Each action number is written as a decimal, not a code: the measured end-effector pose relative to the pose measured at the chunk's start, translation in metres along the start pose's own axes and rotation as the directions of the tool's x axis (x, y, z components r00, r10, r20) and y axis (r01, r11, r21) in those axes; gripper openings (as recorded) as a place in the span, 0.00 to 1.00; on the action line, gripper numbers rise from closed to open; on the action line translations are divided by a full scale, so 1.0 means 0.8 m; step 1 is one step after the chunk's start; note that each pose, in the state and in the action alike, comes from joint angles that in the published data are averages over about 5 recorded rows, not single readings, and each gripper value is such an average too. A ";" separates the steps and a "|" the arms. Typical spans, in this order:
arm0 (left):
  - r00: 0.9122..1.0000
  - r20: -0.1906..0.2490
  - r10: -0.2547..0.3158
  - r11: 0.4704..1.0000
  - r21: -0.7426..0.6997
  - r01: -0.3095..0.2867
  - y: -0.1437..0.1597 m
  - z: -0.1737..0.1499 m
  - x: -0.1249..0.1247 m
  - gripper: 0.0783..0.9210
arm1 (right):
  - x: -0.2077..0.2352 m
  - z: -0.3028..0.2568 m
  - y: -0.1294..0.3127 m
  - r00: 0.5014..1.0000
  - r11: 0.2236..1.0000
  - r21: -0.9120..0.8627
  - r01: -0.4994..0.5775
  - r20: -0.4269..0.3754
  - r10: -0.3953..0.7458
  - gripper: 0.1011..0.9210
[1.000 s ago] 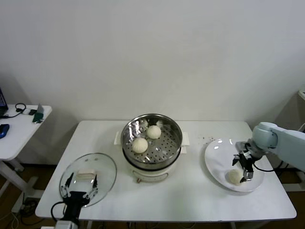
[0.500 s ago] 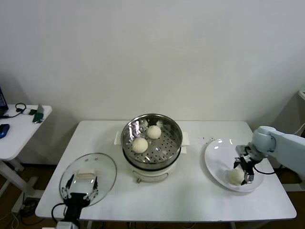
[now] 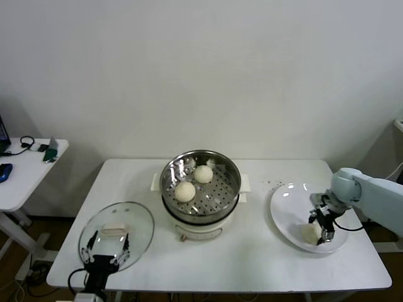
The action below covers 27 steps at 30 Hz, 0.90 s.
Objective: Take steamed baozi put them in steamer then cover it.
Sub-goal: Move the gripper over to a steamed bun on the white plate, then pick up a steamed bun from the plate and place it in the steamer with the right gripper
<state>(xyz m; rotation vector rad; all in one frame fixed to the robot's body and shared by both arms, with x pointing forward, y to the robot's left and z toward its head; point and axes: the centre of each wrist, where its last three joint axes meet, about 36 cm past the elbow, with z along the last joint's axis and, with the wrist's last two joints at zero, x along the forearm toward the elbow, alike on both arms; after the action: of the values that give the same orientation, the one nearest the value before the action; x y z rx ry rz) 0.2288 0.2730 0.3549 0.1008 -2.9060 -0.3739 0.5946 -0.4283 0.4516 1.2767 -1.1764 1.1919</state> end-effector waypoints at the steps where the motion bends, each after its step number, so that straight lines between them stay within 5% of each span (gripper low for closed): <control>1: 1.000 0.000 0.000 1.000 0.000 0.000 0.000 0.000 0.000 0.88 | 0.001 0.000 -0.001 1.000 1.000 0.002 -0.001 0.001 0.001 0.73; 15: 1.000 0.003 0.000 1.000 0.002 0.000 0.000 -0.001 0.002 0.88 | 0.039 -0.017 -0.022 0.999 0.997 0.068 -0.032 0.022 0.031 0.73; 27: 1.000 0.010 0.009 1.000 0.003 -0.009 -0.002 -0.007 0.005 0.88 | 0.199 -0.113 -0.075 0.993 0.911 0.395 -0.118 0.053 0.106 0.74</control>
<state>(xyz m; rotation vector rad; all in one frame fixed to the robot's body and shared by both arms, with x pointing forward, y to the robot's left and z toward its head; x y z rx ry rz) 0.2260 0.2698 0.3603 0.0867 -2.9161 -0.3691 0.6586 -0.3393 0.6103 1.5473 -1.0723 1.5594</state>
